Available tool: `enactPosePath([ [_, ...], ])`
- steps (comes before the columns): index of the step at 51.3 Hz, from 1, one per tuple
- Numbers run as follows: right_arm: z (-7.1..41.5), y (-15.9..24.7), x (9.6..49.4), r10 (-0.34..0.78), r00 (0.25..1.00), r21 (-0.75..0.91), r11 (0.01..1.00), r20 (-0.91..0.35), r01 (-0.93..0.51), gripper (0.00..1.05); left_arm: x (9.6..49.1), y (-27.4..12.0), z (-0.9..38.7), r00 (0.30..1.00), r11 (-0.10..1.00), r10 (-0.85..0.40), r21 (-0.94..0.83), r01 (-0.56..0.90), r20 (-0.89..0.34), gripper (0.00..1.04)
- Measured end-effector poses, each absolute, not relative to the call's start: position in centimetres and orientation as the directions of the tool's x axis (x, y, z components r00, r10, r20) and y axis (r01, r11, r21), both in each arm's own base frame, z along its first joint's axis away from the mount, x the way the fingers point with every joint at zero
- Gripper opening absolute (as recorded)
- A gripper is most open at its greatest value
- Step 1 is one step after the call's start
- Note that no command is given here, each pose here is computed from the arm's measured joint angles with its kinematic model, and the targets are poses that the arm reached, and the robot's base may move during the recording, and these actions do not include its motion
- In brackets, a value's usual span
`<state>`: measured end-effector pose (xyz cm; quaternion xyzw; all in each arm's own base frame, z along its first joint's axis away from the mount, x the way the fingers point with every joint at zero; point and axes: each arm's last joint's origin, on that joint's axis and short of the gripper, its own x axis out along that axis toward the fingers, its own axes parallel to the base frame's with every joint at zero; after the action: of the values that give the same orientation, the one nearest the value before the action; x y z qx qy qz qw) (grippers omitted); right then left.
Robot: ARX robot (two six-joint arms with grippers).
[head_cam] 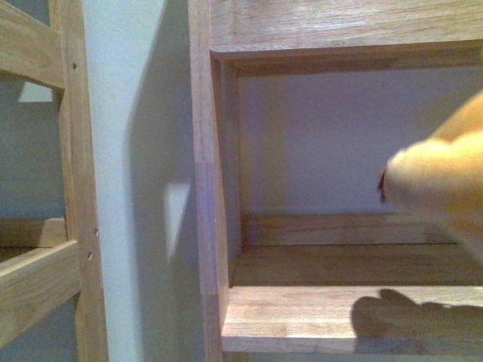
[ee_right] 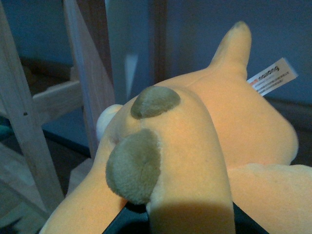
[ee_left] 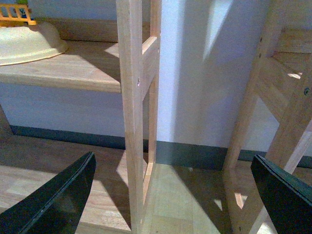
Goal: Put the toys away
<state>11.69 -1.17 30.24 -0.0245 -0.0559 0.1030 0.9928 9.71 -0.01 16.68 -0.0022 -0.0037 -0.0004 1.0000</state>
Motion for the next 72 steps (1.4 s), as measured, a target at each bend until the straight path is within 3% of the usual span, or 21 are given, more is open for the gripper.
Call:
enactPosePath([
  [30, 45.0, 0.9, 10.2, 0.270, 0.857, -0.235, 0.955, 0.439, -0.181, 0.17, 9.7, 0.0, 16.7, 1.000, 1.000, -0.001, -0.004, 0.001, 0.007, 0.99],
  [44, 50.7, 0.1, 12.7, 0.252, 0.783, -0.217, 0.964, 0.569, -0.153, 0.17, 9.7, 0.0, 16.7, 1.000, 1.000, -0.001, -0.004, 0.001, 0.007, 0.99],
  [72, 54.2, -2.0, 24.2, 0.166, 0.862, 0.036, 0.977, 0.478, -0.209, 0.17, 9.7, 0.0, 16.7, 1.000, 1.000, -0.001, -0.004, 0.001, 0.007, 0.99],
])
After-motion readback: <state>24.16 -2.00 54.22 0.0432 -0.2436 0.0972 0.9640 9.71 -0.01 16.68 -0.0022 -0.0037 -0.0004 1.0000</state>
